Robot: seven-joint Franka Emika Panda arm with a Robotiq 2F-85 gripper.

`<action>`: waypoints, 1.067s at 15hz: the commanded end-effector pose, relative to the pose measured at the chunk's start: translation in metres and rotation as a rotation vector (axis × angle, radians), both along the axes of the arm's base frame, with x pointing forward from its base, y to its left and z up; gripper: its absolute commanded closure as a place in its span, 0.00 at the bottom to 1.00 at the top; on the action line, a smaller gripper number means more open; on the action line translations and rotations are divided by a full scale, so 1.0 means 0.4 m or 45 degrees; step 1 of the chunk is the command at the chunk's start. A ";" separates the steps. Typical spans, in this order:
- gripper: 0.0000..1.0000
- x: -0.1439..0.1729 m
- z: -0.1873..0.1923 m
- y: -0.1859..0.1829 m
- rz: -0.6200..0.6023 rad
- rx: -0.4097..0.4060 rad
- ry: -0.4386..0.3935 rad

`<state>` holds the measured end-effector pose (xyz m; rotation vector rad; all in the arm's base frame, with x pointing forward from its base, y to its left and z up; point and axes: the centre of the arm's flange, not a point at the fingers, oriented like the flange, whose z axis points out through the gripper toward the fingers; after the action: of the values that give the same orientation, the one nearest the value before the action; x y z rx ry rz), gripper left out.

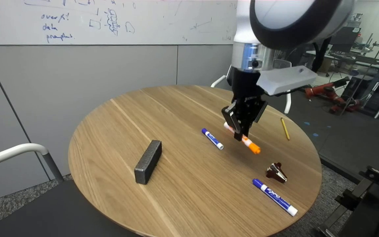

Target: Move the orange marker to the left

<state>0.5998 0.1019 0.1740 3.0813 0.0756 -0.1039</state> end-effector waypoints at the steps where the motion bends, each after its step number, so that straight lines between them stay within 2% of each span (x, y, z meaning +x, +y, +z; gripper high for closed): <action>1: 0.95 -0.201 -0.065 0.131 0.057 -0.023 0.000; 4: 0.95 -0.282 -0.147 0.282 0.040 0.001 0.003; 6: 0.95 -0.275 -0.181 0.356 0.012 0.011 -0.012; 8: 0.95 -0.235 -0.195 0.396 -0.031 0.001 -0.027; 10: 0.95 -0.185 -0.203 0.397 -0.081 -0.003 -0.052; 16: 0.95 -0.032 -0.289 0.325 -0.204 -0.079 -0.105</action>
<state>0.5543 0.2314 0.0805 3.0547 -0.1007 0.0076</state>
